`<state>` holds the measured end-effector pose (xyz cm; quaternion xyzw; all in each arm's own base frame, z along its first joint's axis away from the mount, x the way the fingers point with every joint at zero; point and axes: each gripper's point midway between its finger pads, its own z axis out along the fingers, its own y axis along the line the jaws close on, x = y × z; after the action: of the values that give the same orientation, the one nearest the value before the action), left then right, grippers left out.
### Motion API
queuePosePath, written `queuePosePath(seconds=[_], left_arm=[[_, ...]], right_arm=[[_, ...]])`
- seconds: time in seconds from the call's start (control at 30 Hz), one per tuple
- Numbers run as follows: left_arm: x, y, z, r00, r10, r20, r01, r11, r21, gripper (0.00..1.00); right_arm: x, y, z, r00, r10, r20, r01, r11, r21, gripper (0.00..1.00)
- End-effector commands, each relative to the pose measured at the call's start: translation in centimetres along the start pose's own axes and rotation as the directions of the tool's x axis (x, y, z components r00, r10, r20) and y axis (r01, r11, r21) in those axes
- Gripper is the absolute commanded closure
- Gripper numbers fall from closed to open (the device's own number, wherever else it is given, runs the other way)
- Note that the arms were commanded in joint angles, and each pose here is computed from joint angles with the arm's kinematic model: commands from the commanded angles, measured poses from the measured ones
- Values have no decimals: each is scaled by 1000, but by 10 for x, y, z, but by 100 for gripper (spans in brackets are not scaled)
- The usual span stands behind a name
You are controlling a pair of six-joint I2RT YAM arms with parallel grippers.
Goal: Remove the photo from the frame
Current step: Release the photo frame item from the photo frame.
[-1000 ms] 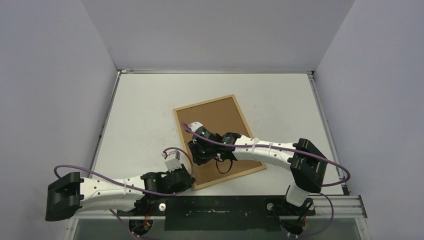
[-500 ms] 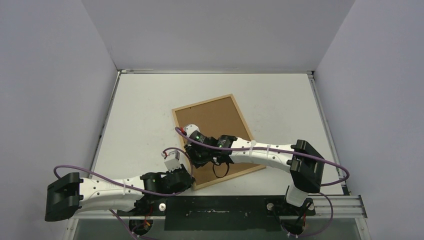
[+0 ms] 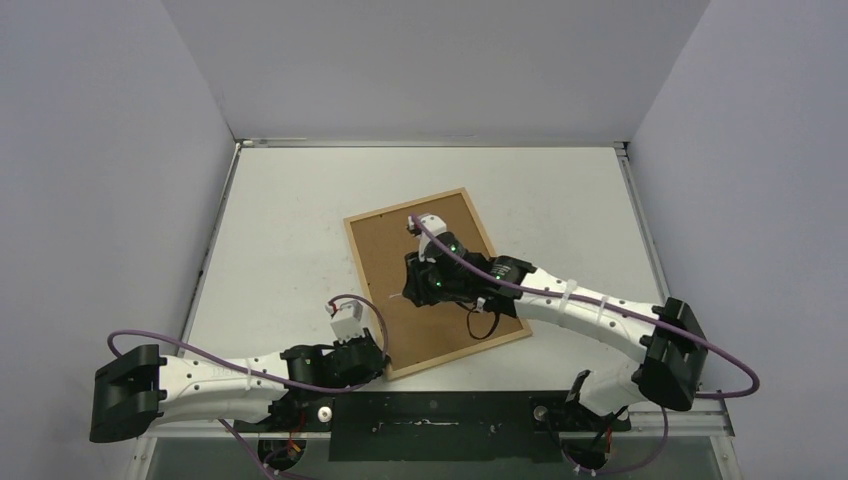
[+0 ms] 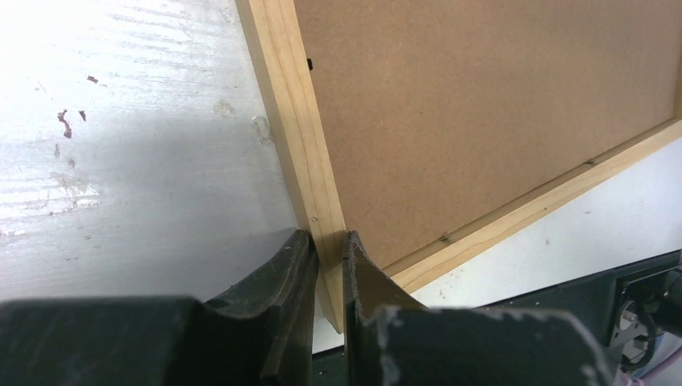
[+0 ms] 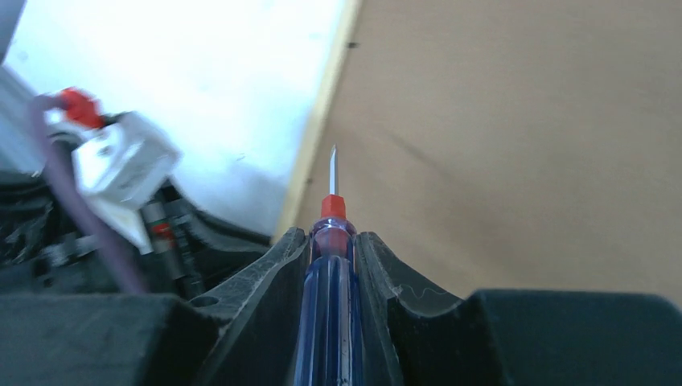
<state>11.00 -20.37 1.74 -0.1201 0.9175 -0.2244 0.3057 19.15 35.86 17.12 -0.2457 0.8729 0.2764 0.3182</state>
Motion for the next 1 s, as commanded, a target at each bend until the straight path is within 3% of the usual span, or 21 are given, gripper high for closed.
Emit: queuePosePath(seconds=[0.0,0.2,0.4,0.73,0.97], left_arm=[[17,43,3,970,228,-81,-235,968,-91,100],[22,22,5,920,377,-106,-378,926,10,100],[26,5,9,893,438,-108,-432,899,70,100],[7,9,1,942,336,-19,-334,940,73,100],[4,23,-4,953,301,-21,-300,953,42,100]], right_arm=[[1,-46,-13,995,88,36,-91,992,88,100],[17,-106,-26,973,228,48,-233,960,159,100],[12,-127,-39,952,292,87,-302,943,142,100],[-13,-103,-19,938,335,92,-327,940,-92,100],[-30,-99,13,925,373,70,-354,914,-199,100]])
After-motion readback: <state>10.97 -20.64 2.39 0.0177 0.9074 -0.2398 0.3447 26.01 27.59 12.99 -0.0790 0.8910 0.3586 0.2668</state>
